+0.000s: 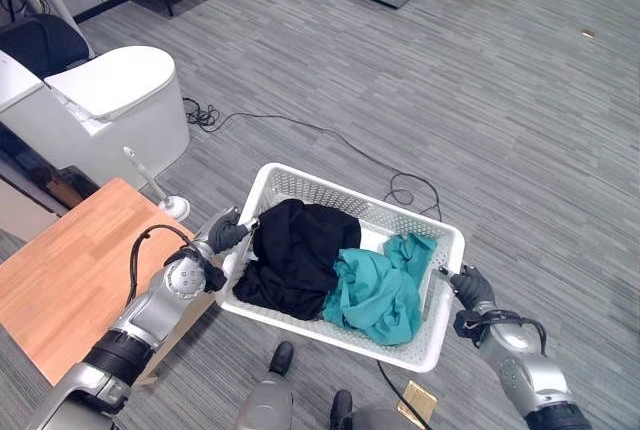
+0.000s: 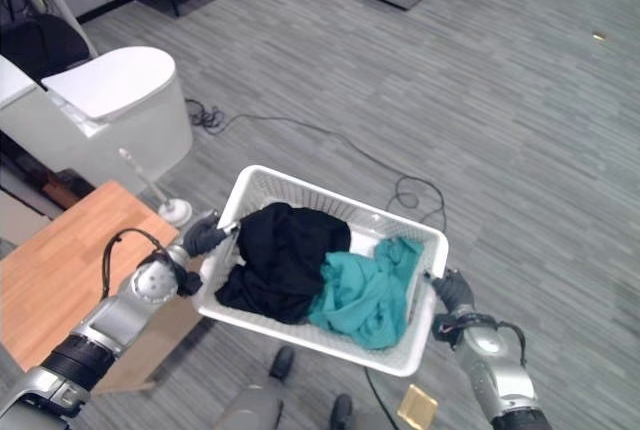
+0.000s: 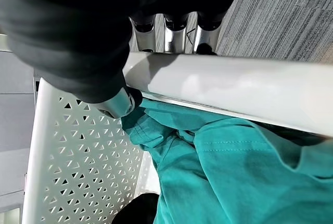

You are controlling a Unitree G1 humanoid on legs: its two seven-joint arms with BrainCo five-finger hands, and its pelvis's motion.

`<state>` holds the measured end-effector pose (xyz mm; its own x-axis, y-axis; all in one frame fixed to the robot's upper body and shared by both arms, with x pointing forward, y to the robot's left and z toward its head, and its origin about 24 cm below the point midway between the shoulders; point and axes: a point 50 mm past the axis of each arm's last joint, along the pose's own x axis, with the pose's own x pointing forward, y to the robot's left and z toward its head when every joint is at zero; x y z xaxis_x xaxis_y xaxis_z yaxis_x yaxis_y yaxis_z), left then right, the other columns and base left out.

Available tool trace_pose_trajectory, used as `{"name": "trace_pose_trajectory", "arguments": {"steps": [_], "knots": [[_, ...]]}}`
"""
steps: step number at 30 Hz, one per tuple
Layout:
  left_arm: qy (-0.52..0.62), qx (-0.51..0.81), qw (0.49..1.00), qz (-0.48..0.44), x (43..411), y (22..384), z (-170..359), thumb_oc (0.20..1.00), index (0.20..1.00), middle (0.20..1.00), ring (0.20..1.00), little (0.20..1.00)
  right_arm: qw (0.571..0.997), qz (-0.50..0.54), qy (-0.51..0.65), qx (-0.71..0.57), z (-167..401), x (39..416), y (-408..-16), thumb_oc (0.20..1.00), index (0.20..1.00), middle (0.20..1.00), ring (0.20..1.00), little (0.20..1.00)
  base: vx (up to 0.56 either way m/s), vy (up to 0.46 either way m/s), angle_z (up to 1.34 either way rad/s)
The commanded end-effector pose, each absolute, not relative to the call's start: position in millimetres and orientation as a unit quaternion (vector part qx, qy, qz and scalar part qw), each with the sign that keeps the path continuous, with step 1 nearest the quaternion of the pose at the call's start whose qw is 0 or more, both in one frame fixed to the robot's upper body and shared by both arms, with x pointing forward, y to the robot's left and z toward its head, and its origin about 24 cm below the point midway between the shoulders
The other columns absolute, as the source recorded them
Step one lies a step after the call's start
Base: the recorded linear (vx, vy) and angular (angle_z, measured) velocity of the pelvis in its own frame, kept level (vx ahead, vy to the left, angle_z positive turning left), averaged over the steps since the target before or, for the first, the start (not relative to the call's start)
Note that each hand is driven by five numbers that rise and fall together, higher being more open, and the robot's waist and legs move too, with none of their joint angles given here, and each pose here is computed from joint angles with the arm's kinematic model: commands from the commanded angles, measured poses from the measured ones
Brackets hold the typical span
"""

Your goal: Grab the laundry basket,head to the washer,open it,put in the laundry and shut it.

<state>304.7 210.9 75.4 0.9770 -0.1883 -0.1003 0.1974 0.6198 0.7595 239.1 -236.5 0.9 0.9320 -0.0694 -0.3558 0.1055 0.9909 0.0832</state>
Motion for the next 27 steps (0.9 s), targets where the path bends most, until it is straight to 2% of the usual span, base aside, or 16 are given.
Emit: {"name": "trace_pose_trajectory", "arguments": {"steps": [1, 7, 13, 18, 20, 27], "knots": [[-0.071, 0.378, 0.923, 0.014, 329.6, 238.7, 133.6, 0.200, 0.200, 0.200, 0.200, 0.200, 0.994, -0.018, 0.083, 0.062, 42.6, 242.6, -250.6, 0.200, 0.200, 0.200, 0.200, 0.200, 0.15, -0.029, 0.15], [-0.052, 0.390, 0.919, 0.017, 330.5, 247.0, 129.2, 0.200, 0.200, 0.200, 0.200, 0.200, 0.995, -0.008, 0.074, 0.061, 46.8, 244.0, -248.3, 0.200, 0.200, 0.200, 0.200, 0.200, 0.45, 0.041, 0.30], [-0.016, 0.411, 0.911, 0.042, 321.5, 270.2, 121.1, 0.200, 0.200, 0.200, 0.200, 0.200, 0.993, 0.007, 0.063, 0.099, 45.1, 249.5, -231.4, 0.200, 0.200, 0.200, 0.200, 0.200, 0.69, 0.182, -0.61], [-0.028, 0.411, 0.910, 0.049, 321.3, 269.6, 126.0, 0.200, 0.200, 0.200, 0.200, 0.200, 0.995, -0.034, 0.062, 0.067, 44.5, 247.1, -246.5, 0.200, 0.200, 0.200, 0.200, 0.200, 0.57, 0.190, -0.15], [-0.030, 0.413, 0.909, 0.036, 325.9, 262.5, 127.9, 0.200, 0.200, 0.200, 0.200, 0.200, 0.994, -0.054, 0.060, 0.073, 46.4, 246.3, -257.5, 0.200, 0.200, 0.200, 0.200, 0.200, 0.76, -0.091, 0.55], [-0.027, 0.402, 0.914, 0.049, 329.8, 266.4, 128.2, 0.200, 0.200, 0.200, 0.200, 0.200, 0.995, -0.040, 0.075, 0.055, 43.8, 247.2, -257.3, 0.200, 0.200, 0.200, 0.200, 0.200, 0.51, -0.144, 0.40]]}}
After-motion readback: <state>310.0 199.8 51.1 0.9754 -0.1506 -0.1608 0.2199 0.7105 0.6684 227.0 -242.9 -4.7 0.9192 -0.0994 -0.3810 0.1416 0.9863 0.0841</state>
